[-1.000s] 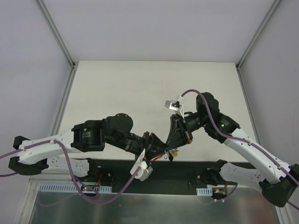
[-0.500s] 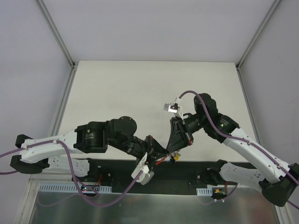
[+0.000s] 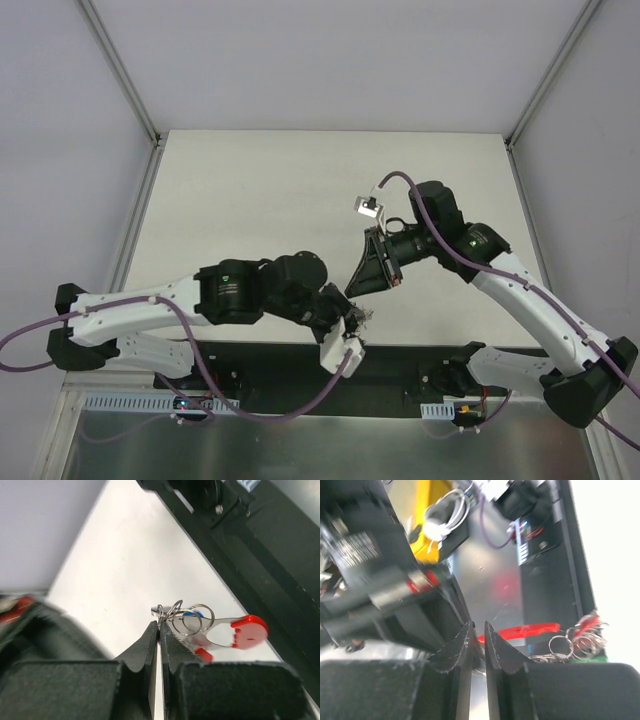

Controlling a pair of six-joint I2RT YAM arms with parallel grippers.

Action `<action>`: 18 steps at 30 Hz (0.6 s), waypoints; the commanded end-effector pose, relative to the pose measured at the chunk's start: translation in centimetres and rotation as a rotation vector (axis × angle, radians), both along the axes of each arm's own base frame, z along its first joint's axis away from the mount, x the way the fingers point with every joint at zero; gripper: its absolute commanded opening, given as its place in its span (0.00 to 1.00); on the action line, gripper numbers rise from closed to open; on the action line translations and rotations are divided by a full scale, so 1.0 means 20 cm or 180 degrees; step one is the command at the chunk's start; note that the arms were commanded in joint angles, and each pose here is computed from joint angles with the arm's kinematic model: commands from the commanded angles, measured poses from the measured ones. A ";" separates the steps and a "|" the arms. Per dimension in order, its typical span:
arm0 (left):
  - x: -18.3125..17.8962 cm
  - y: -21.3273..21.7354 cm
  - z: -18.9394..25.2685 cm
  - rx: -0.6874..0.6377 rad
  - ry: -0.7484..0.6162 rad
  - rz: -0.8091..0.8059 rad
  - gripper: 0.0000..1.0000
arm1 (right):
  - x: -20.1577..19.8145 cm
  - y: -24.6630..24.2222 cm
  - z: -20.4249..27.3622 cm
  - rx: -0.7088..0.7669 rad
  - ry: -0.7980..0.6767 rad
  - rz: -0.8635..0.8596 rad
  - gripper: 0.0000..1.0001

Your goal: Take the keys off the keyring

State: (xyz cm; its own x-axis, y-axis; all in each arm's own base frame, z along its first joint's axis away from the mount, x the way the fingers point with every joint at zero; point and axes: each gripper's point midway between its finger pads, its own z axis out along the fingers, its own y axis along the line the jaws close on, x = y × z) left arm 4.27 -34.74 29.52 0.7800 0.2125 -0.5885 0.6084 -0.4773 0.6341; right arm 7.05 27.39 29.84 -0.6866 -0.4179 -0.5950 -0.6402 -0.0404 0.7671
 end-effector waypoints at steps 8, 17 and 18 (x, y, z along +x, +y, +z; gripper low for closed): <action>0.32 -0.05 -0.11 -0.0060 0.0483 0.0922 0.00 | 0.53 -0.04 -0.01 -0.0381 -0.1089 -0.1623 0.19; 0.49 0.02 -0.10 -0.0501 0.0827 0.1357 0.00 | 0.71 -0.32 -0.02 -0.0305 -0.2179 -0.2745 0.29; 0.48 0.02 -0.10 -0.0513 0.0881 0.1325 0.00 | 0.71 -0.34 0.03 -0.0154 -0.2359 -0.2804 0.29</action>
